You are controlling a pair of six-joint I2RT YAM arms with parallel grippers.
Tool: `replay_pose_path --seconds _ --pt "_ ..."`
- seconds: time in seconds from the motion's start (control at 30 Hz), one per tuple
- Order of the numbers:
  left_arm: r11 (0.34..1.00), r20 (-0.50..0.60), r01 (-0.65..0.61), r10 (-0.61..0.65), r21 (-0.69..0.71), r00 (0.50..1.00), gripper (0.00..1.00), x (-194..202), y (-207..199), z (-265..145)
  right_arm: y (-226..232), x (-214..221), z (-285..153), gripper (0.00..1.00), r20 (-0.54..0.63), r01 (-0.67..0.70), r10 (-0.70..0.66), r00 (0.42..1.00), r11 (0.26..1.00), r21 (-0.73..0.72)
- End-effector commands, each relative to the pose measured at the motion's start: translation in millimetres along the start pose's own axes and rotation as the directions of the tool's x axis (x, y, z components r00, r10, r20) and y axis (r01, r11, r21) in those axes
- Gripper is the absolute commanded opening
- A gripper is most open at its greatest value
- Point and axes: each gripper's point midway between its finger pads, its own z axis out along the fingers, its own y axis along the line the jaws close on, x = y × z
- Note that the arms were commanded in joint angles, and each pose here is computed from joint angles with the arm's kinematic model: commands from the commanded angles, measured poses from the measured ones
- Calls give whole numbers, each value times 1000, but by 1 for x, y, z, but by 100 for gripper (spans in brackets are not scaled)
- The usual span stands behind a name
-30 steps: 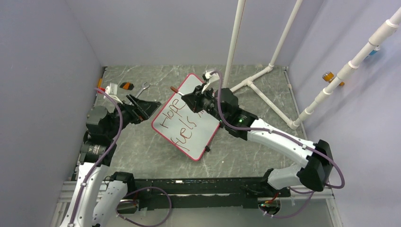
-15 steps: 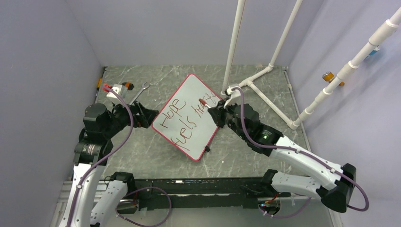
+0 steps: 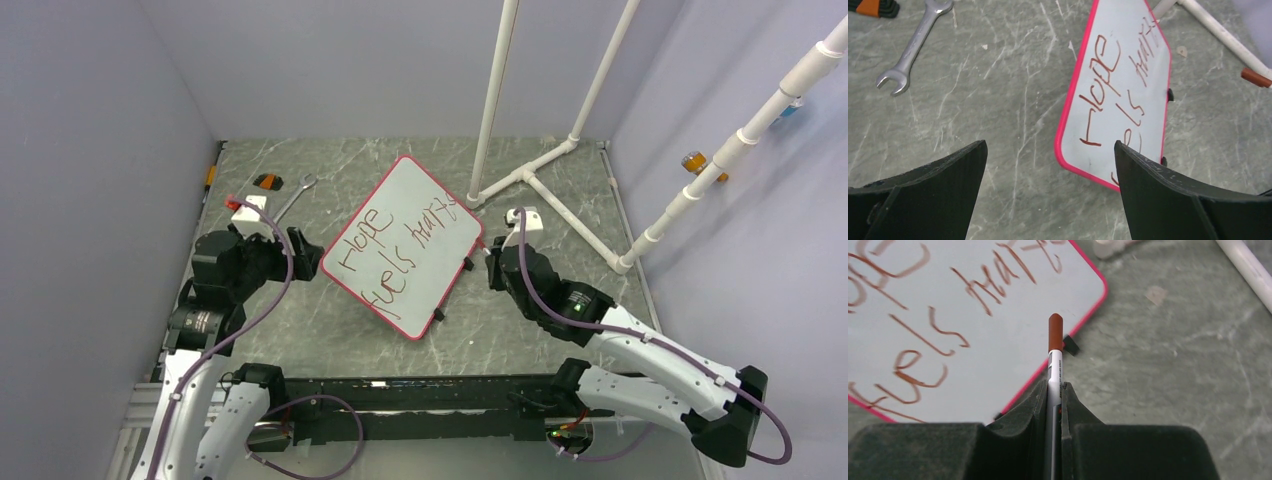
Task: Write a sentence on the whiteboard
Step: Put down the whiteboard marker at the center of the board.
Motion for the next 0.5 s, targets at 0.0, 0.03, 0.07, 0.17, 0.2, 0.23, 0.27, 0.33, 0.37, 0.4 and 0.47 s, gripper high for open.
replay_pose_path --seconds 0.0,0.03,0.07,0.17,0.2,0.23,0.27,0.33,0.37,0.4,0.47 --pt "997 34 -28 30 -70 999 99 -4 14 0 -34 25 -1 0 -44 -36 44 998 985 170" --pt "996 39 -29 32 -85 999 99 -4 16 -1 -38 30 0 0 -54 -43 54 997 981 188" --pt "995 42 -27 32 -99 999 99 -3 19 -1 -43 35 1 0 -65 -50 65 996 977 208" --pt "992 55 -26 33 -122 998 99 -4 23 -4 -55 47 8 0 -101 -75 102 990 967 241" --pt "992 58 -27 34 -124 998 99 -4 23 -4 -60 49 11 0 -109 -90 120 987 965 247" --pt "992 60 -27 34 -127 998 99 -5 24 -4 -64 51 14 0 -116 -105 138 984 962 250" --pt "991 59 -27 35 -131 998 99 -5 24 -4 -67 53 17 0 -122 -122 156 980 961 249" --pt "991 57 -25 33 -134 998 99 -5 25 -4 -72 56 24 0 -136 -148 186 973 957 248" --pt "991 56 -25 32 -134 998 99 -4 25 -3 -73 59 27 0 -146 -160 199 969 957 243" --pt "991 55 -24 32 -135 998 99 -4 25 -3 -74 62 31 0 -156 -174 214 964 956 238" --pt "989 53 -22 30 -145 998 99 -4 27 -2 -77 70 38 0 -178 -204 248 952 951 231"
